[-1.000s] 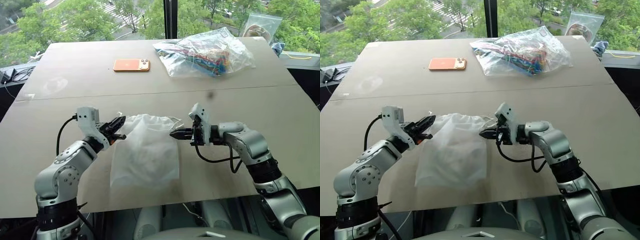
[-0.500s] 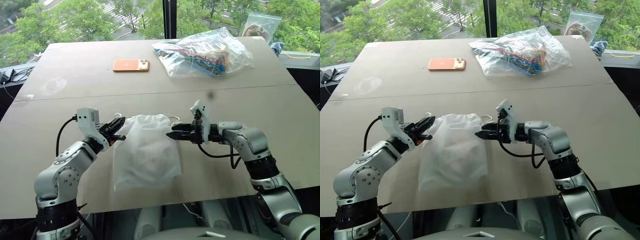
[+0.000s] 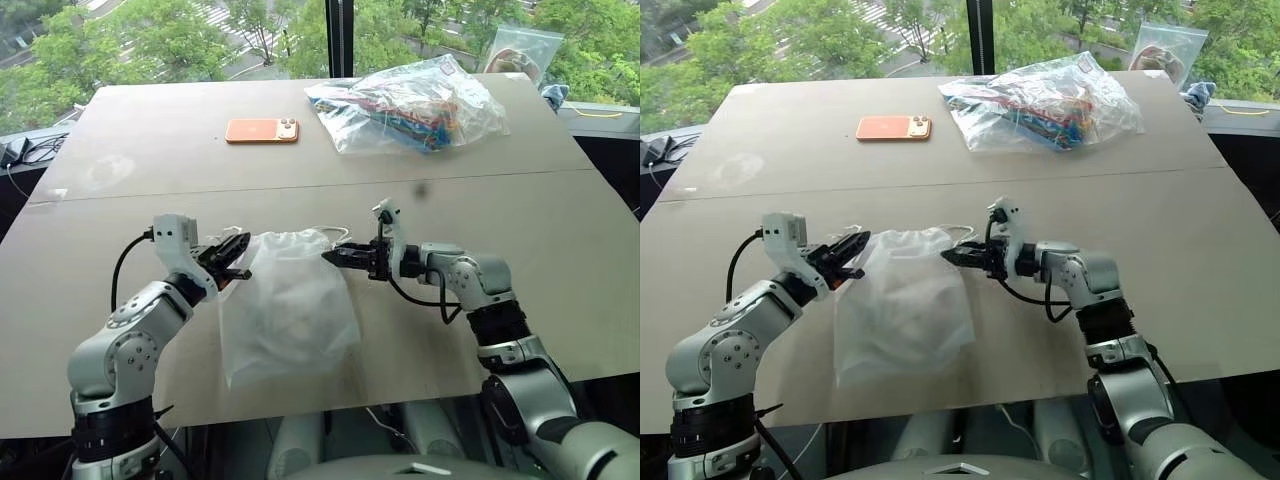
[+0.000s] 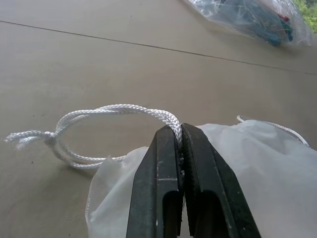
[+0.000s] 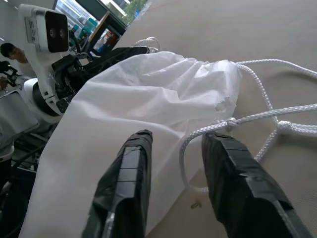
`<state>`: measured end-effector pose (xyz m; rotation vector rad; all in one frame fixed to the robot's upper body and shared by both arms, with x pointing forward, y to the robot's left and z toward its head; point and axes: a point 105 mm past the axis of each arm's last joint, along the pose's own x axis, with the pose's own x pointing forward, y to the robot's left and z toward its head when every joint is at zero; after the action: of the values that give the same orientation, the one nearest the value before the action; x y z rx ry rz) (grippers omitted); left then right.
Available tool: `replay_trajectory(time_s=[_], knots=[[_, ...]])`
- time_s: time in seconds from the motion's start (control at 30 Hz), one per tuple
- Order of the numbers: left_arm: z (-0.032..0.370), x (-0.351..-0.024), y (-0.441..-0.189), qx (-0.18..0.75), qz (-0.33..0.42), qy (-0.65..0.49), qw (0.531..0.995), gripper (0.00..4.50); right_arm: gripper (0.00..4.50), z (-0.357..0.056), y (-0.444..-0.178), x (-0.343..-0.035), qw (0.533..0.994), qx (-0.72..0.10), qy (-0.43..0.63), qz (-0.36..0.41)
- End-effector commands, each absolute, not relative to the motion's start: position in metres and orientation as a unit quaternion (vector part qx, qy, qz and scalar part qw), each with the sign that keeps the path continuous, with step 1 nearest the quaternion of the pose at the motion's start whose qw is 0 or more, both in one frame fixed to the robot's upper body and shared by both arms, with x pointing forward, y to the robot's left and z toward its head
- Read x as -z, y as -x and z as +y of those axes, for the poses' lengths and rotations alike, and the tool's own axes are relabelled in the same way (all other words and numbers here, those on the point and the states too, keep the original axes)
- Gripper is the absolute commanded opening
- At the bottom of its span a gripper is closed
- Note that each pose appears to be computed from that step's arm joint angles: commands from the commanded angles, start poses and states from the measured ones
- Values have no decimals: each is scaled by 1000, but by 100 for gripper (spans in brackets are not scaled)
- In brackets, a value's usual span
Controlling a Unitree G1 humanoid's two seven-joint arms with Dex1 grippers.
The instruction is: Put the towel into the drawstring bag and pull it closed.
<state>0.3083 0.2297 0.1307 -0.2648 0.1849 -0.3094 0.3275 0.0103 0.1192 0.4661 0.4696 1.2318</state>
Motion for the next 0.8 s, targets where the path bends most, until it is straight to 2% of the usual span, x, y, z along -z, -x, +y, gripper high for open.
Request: replay_trajectory(time_s=[0.03,0.27,0.43,0.57,0.67,0.8], knots=[[230,-146,-308,161,65,117,978,0,7,16,-329,-134,756,-574,-245,195],[231,-146,-308,162,66,115,978,0,7,11,-331,-139,756,-569,-265,185],[231,-145,-308,161,65,114,978,0,7,-5,-334,-182,744,-579,-315,110],[250,-165,-318,122,18,134,983,0,7,-39,-345,-245,744,-559,-367,-1],[276,-199,-329,65,-53,153,985,0,7,-70,-354,-289,750,-524,-395,-80],[307,-246,-339,4,-132,141,981,0,7,-112,-353,-352,747,-499,-401,-176]])
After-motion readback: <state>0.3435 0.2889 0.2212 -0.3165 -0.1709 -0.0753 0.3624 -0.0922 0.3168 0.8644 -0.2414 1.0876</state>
